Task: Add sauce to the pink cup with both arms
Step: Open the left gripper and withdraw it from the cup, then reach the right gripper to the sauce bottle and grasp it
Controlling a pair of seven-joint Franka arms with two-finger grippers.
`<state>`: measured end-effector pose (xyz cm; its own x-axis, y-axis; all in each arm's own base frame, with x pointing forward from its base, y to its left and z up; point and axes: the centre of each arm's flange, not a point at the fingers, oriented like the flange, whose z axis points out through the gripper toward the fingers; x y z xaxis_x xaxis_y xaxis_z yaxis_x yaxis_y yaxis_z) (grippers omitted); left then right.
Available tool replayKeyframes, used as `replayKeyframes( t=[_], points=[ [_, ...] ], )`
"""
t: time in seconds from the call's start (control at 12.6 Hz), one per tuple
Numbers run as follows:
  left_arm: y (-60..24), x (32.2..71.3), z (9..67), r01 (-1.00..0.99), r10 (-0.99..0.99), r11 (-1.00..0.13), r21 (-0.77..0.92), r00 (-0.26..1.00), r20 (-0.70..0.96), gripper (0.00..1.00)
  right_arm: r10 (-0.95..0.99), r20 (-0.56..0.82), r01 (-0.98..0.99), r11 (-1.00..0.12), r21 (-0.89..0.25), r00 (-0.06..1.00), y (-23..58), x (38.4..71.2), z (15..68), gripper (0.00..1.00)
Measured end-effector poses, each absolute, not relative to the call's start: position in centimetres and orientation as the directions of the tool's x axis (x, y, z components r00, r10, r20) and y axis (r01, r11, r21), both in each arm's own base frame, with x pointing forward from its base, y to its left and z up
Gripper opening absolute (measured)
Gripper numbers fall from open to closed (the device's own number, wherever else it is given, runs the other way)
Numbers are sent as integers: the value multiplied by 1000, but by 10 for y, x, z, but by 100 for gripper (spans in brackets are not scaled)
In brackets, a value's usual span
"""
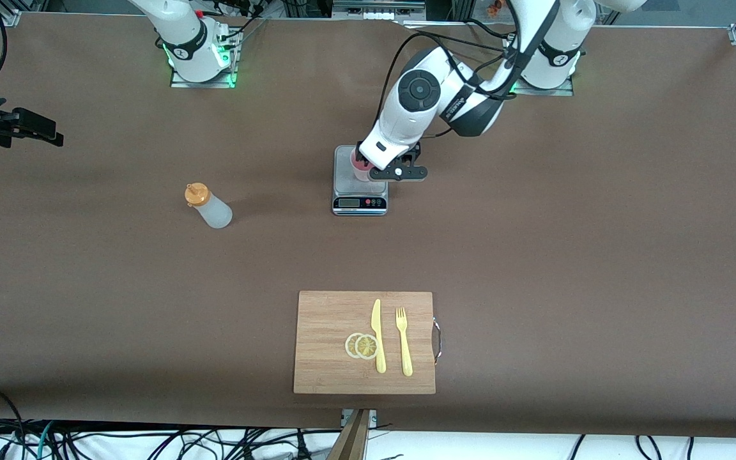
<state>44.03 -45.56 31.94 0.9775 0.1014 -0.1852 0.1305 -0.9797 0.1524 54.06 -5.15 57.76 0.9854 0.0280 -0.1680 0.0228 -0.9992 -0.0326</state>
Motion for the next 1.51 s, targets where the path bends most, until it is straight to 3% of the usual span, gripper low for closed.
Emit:
replayKeyframes(
  t=[0.08,0.48,0.88,1.12,1.51],
  points=[
    [-449,456,340,145,115,-978,152,974,-193,100,34,-170,29,-999,-34,985,-51,541,577,100],
    [-382,528,455,207,190,-965,159,975,-112,100,203,-159,187,-976,-108,966,-48,543,571,100],
    [-223,592,525,168,154,-977,134,982,-109,100,399,-144,353,-898,-263,906,-41,545,536,100],
    [-111,603,553,188,171,-973,132,977,-130,100,423,-115,359,-861,-360,899,-33,546,513,100],
    [-35,598,567,69,58,-994,80,989,-136,100,521,8,477,-775,-416,854,-51,544,459,100]
  ],
)
